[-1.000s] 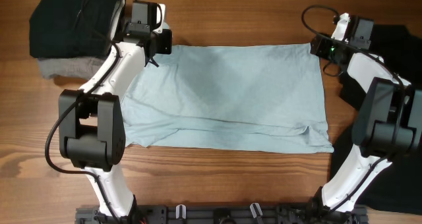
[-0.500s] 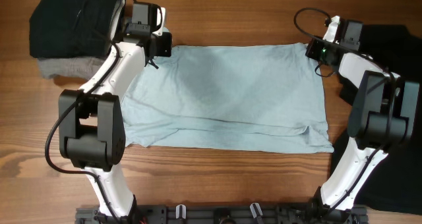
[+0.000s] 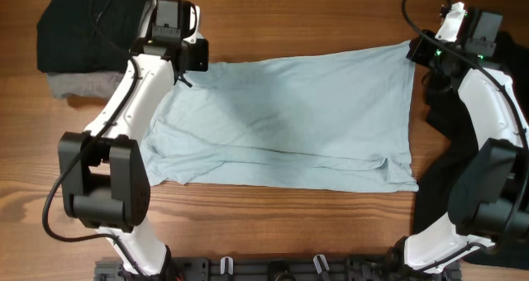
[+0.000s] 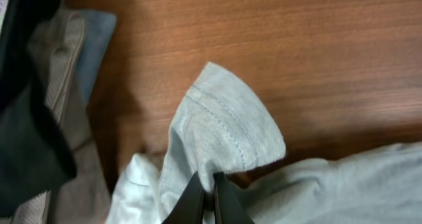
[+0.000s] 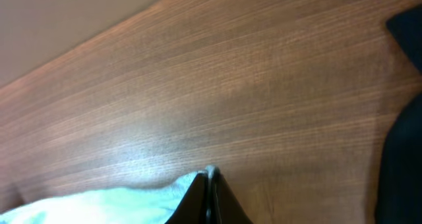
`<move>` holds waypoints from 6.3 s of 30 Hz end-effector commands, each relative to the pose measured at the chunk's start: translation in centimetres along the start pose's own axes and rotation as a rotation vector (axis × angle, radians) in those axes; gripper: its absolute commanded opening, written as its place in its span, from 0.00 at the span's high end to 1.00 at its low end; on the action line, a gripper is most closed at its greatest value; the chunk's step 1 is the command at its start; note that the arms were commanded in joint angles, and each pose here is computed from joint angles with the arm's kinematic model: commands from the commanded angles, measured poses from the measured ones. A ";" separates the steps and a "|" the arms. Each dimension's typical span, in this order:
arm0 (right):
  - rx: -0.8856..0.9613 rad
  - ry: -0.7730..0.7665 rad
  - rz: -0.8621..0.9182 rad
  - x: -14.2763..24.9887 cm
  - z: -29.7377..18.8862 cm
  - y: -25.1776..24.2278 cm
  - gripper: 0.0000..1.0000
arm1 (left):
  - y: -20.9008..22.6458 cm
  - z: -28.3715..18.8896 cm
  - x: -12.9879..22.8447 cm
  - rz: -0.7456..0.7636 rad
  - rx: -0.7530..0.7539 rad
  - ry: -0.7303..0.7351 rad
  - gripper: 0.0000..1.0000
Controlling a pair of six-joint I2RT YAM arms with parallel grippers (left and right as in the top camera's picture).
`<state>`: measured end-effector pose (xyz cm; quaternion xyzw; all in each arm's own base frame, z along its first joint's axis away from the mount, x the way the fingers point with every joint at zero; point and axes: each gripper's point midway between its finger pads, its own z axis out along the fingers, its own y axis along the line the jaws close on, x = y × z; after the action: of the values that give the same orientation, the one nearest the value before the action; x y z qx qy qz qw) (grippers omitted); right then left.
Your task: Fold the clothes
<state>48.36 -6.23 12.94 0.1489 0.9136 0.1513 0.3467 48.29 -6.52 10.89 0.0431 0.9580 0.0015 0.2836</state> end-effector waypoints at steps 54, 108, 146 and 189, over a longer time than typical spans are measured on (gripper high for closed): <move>0.158 0.678 0.261 17.8 -6.7 -6.8 0.18 | 1.6 -4.9 16.5 -0.215 0.063 0.659 0.82; 0.138 0.739 -0.025 19.6 -8.5 9.2 0.96 | 0.0 -13.6 9.4 -0.140 0.217 0.266 0.53; -0.043 0.830 -0.096 25.9 -3.2 13.0 0.50 | 0.2 -18.0 7.4 -0.123 0.215 0.094 0.29; -0.527 1.021 -0.453 36.9 -8.4 25.8 0.95 | 0.2 -18.0 8.5 -0.127 0.214 0.139 0.11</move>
<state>21.39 27.67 5.40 -0.1553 0.9360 0.3006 -0.0973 31.89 -5.53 21.34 0.0140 0.9701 -0.1162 0.2126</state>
